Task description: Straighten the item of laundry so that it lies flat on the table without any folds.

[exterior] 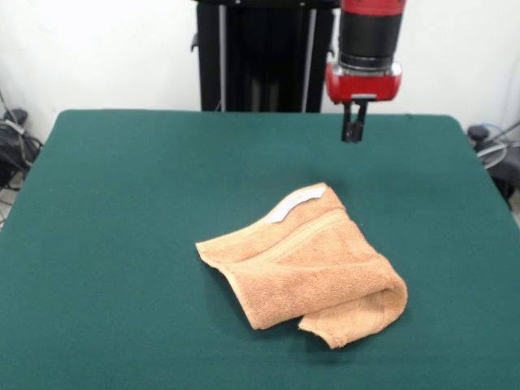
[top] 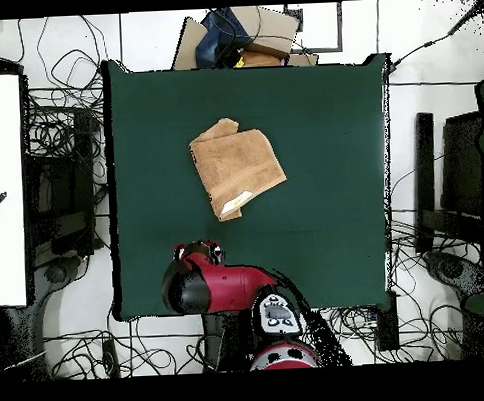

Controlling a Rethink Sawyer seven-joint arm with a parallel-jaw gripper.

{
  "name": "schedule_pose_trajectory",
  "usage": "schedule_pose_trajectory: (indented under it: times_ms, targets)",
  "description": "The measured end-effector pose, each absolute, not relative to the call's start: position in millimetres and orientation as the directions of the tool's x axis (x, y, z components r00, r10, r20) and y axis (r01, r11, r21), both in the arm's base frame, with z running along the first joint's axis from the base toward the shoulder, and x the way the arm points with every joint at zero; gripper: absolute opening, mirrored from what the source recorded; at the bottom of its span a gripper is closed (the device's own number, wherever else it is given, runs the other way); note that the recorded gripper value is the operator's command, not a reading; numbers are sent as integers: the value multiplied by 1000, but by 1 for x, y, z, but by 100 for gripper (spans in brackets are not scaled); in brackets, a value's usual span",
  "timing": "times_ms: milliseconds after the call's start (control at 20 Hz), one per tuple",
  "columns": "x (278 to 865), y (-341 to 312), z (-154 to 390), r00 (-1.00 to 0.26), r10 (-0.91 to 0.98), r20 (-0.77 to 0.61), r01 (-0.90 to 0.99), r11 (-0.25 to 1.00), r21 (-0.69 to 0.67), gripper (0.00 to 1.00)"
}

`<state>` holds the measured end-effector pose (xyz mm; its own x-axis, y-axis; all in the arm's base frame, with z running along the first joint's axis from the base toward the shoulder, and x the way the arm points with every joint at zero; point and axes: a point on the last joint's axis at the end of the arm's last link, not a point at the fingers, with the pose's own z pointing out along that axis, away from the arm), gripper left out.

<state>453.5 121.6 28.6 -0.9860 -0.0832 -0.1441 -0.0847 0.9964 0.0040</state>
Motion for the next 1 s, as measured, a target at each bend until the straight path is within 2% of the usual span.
schedule_pose_trajectory:
  times_ms: [1000]
  targets:
    - [440, 119, 28, -997, -78, -29, -78, 997, 16, 0]
